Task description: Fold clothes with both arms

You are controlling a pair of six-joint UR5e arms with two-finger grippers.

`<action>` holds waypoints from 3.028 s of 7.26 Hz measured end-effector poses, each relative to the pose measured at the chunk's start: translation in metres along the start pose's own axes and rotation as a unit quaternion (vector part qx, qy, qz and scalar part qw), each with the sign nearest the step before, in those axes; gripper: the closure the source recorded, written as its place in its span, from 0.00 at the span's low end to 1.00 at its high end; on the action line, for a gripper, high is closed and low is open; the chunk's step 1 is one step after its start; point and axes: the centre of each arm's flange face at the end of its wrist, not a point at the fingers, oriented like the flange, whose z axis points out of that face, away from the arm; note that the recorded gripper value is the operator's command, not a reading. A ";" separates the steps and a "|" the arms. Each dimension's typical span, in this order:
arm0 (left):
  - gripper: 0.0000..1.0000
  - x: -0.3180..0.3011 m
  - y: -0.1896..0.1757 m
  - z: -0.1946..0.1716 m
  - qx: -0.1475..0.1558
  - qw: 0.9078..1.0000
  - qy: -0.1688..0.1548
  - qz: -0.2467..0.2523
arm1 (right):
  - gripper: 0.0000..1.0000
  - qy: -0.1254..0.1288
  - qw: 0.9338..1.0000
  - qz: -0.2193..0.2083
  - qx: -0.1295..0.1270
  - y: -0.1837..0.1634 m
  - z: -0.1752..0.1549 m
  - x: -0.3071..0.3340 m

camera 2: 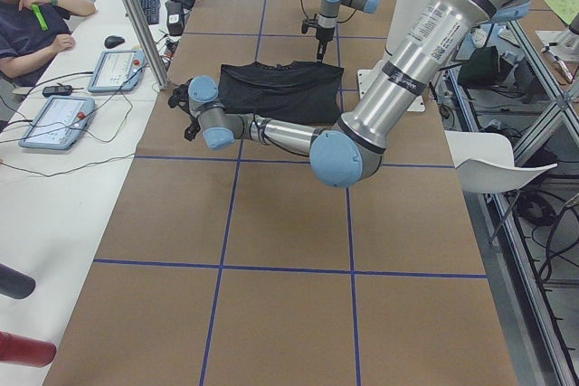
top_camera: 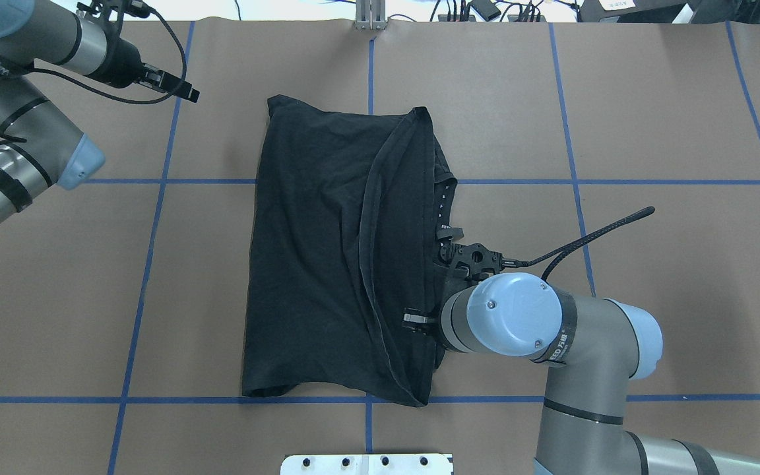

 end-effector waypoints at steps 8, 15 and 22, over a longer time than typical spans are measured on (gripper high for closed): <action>0.00 0.003 0.014 0.010 -0.011 1.000 0.003 0.000 | 0.69 -0.018 0.996 -0.088 -0.017 0.027 0.011 -0.081; 0.00 0.003 0.014 0.011 -0.012 1.000 0.002 -0.001 | 0.46 0.002 0.995 -0.098 -0.030 0.020 0.008 -0.072; 0.00 0.003 0.014 0.011 -0.012 1.000 0.002 -0.001 | 1.00 0.012 0.994 -0.101 -0.034 0.027 0.016 -0.072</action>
